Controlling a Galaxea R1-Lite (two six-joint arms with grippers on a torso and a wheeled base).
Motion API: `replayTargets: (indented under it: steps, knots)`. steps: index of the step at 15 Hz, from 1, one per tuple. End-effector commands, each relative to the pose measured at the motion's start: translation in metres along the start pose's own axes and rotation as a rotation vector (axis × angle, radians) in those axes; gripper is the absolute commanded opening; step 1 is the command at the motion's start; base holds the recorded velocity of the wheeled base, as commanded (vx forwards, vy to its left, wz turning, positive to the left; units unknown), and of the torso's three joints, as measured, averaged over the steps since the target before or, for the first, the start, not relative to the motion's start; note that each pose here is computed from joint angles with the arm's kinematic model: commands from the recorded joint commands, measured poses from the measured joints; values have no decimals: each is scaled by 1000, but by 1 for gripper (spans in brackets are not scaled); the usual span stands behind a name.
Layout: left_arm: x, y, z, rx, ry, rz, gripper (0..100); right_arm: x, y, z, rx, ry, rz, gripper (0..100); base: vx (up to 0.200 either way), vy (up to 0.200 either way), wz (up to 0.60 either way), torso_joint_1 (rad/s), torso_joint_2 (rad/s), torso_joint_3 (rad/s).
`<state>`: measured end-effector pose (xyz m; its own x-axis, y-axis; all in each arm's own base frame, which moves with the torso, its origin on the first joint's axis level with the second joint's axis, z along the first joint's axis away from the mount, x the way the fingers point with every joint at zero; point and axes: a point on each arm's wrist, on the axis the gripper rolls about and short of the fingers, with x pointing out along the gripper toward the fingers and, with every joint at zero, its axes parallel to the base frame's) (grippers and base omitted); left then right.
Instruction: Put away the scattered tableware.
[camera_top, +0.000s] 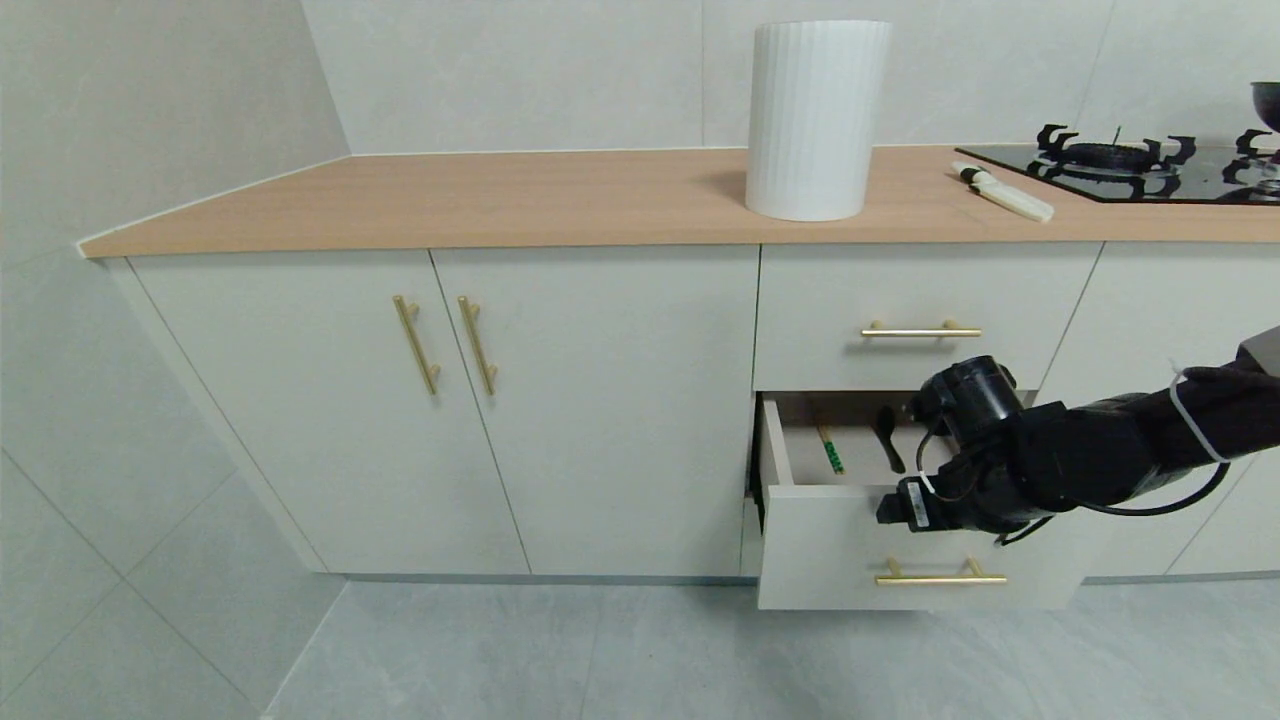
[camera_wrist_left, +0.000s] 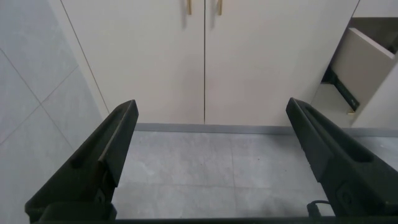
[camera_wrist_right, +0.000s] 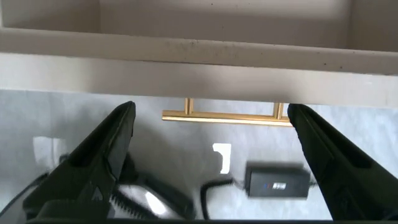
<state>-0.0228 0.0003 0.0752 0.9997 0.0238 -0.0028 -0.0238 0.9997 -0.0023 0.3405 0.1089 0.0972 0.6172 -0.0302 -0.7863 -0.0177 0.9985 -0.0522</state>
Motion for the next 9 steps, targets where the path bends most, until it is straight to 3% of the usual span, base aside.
replayTargets:
  steps: [1, 9]
  knots:
    - [0, 0, 0, 1, 0, 1, 100, 10, -2, 6, 9, 1, -8, 100, 0, 0, 0, 0, 0, 0]
    - [0, 0, 0, 1, 0, 1, 100, 39, -13, 29, 76, -118, -19, 100, 0, 0, 0, 0, 0, 0]
